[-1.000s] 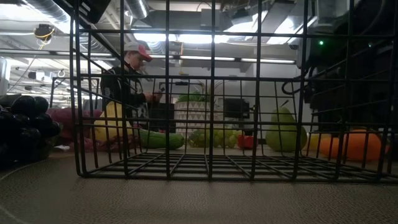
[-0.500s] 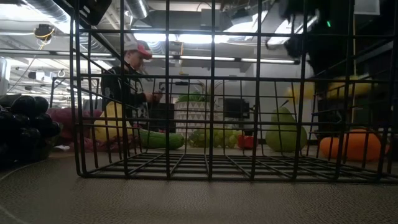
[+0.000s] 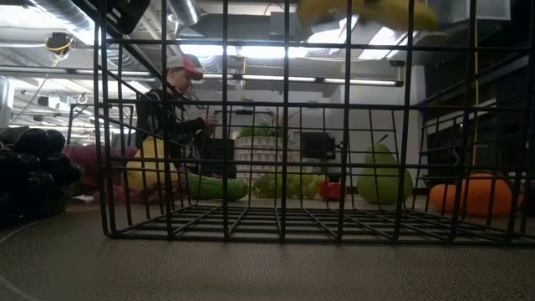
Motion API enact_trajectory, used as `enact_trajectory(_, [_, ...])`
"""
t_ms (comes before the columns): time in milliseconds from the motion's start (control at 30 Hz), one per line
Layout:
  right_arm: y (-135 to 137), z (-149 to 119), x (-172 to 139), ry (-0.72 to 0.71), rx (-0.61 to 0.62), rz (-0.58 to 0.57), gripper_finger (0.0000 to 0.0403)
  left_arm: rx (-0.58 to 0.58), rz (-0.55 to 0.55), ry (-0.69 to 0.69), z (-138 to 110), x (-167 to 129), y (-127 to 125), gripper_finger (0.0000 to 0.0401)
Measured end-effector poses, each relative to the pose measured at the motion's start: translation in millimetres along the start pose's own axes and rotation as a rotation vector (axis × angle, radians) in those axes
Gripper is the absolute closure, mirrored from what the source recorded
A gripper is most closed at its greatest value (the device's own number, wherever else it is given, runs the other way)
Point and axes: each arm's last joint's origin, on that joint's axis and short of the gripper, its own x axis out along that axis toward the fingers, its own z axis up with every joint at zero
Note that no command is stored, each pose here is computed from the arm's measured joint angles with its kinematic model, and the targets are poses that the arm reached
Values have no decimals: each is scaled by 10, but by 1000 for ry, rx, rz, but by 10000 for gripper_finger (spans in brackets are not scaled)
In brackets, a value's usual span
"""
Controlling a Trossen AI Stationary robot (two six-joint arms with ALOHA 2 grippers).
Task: Build produce basket
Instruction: Put the yellow banana into the black wire basket
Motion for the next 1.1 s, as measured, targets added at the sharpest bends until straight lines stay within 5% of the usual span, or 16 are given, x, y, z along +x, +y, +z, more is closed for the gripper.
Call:
enact_trajectory(267, [361,39,110,-107,-190,213,283,-2,-1,-6,5,0,-1,267])
enact_trajectory(1100, [497,-233,1261,131,-35,-36,282,-2,42,-19,10,-1,10,268])
